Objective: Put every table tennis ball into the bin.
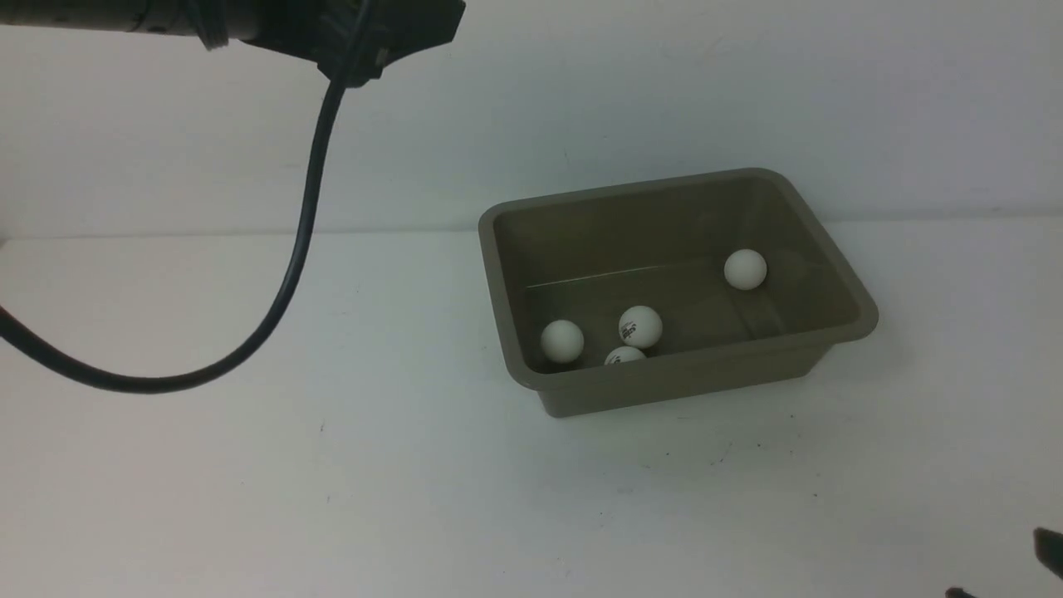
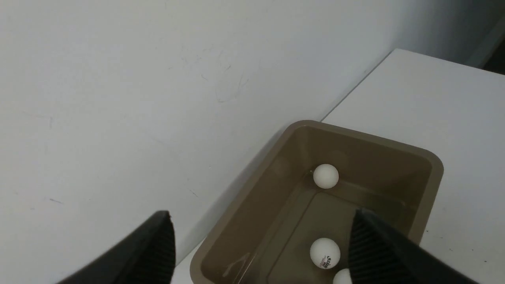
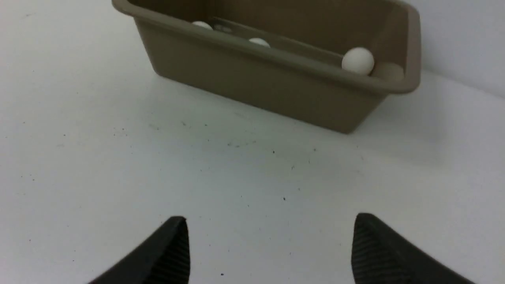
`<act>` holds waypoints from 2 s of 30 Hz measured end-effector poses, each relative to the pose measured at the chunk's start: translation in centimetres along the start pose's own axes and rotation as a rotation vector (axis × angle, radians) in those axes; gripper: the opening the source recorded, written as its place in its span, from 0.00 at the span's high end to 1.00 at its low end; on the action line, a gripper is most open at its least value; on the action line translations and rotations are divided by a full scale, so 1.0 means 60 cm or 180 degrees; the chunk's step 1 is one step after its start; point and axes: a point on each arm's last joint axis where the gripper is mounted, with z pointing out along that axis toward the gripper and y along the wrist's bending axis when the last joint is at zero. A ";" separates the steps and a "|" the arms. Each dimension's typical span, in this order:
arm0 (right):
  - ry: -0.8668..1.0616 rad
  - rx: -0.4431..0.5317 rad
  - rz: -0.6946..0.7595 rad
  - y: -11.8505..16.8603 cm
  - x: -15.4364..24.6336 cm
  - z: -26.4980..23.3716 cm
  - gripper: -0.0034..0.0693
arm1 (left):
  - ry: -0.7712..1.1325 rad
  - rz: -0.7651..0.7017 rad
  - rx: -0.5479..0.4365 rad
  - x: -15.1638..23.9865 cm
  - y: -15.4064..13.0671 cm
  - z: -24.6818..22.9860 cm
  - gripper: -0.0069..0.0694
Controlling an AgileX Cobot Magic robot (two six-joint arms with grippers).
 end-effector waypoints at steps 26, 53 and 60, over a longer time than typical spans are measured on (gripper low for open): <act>-0.0306 0.0967 0.0342 -0.017 0.060 -0.017 0.26 | 0.0029 -0.0016 0.0074 0.001 -0.004 0.000 0.21; -0.0513 0.1027 0.0286 -0.016 0.056 -0.026 0.26 | 0.0053 -0.0019 0.0115 0.003 -0.005 0.000 0.21; -0.0544 0.0987 0.0402 -0.015 0.055 -0.025 0.26 | 0.0046 -0.0040 0.0127 0.003 -0.005 0.001 0.21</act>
